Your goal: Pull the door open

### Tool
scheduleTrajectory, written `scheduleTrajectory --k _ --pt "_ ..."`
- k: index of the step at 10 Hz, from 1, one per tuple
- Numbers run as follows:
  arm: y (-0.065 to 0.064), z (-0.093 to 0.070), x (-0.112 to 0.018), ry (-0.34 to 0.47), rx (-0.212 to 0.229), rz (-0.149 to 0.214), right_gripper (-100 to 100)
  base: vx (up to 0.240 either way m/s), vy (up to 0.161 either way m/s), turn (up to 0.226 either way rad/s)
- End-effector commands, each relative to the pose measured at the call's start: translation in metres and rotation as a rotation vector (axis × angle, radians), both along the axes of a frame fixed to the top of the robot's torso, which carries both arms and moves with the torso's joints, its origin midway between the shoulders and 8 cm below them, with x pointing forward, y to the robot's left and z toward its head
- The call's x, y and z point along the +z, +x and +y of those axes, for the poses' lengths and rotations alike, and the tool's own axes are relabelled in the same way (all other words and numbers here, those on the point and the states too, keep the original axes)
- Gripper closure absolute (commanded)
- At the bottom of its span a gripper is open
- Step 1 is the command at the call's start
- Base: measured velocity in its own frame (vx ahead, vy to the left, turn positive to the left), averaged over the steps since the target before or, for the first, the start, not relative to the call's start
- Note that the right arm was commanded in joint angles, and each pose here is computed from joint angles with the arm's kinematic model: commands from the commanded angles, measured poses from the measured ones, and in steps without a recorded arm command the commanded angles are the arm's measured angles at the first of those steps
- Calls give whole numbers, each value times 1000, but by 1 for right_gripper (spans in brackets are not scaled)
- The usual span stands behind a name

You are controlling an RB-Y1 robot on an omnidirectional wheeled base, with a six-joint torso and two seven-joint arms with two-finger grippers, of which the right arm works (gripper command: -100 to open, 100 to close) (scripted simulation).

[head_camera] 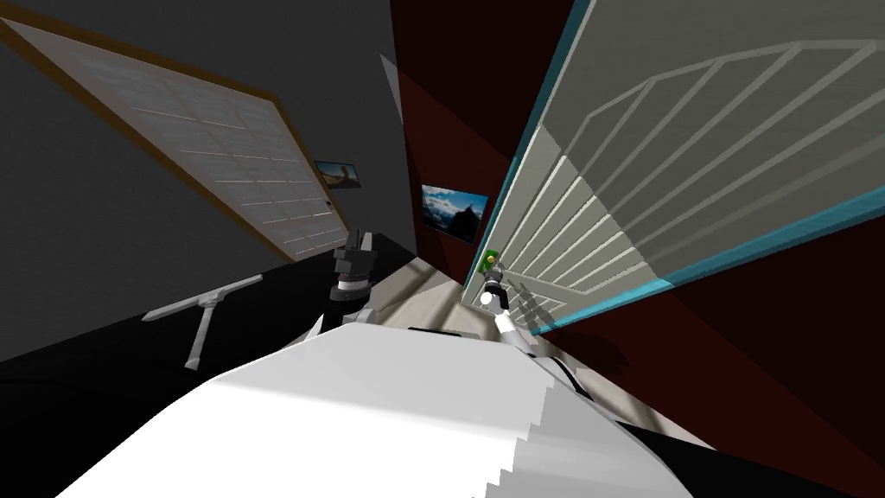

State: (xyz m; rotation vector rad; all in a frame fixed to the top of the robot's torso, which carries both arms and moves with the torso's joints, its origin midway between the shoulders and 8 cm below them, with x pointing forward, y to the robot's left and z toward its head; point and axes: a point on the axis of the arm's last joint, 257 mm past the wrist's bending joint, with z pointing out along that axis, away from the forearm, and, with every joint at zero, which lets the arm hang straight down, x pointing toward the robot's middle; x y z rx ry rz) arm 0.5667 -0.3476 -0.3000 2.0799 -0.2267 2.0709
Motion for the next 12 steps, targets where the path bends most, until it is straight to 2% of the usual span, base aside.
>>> scheduleTrajectory --k 1,4,6,7,12 --pt "-6 -27 1 3 -27 -2 -100 196 47 132" --pt "-19 -73 3 3 -71 -5 -100 200 14 155" --pt "-17 -71 2 5 -70 -8 -100 71 -15 13" --pt "-17 -71 2 5 -70 -8 100 0 -2 -10" --pt "-17 -71 2 5 -70 -8 100 -8 -1 1"
